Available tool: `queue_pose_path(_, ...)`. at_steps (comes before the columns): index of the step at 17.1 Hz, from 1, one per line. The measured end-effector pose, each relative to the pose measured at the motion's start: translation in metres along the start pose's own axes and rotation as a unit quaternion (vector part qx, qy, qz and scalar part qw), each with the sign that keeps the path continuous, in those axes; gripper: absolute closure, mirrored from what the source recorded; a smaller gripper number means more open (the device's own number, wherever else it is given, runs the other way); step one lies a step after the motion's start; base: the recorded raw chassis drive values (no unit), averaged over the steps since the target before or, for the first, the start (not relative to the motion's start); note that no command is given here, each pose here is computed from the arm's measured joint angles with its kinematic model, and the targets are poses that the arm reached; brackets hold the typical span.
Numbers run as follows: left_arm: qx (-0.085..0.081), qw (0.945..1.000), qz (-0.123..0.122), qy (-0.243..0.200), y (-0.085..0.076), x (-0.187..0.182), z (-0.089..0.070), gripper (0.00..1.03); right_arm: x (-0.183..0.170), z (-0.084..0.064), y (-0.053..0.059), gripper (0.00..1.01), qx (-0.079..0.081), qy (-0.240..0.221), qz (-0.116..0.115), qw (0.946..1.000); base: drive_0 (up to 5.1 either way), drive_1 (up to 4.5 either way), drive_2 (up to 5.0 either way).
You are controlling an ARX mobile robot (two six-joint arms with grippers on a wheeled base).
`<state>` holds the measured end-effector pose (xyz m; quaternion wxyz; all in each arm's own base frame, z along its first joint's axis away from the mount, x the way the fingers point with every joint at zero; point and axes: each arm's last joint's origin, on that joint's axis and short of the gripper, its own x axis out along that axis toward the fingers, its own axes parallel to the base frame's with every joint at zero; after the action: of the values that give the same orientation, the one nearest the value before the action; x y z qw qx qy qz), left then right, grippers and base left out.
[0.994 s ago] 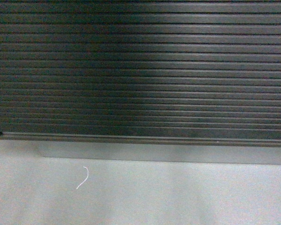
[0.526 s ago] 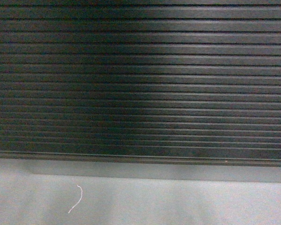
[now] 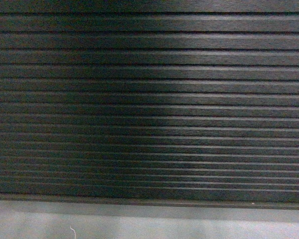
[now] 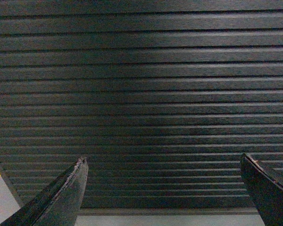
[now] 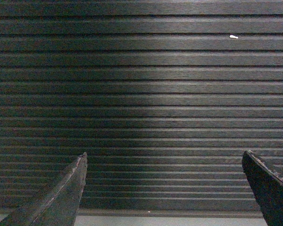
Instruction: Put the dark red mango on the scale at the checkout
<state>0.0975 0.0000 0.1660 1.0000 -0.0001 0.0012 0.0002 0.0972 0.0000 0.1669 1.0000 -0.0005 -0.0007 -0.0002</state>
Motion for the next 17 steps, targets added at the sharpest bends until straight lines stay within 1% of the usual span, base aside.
queue_pose_path(17, 0.0, 1.0, 0.0, -0.001, 0.0, 0.0, 0.0002, 0.05, 0.0, 0.0003, 0.0, 0.03, 0.0, -0.001, 0.0, 1.0, 0.1, 1.25, -1.1)
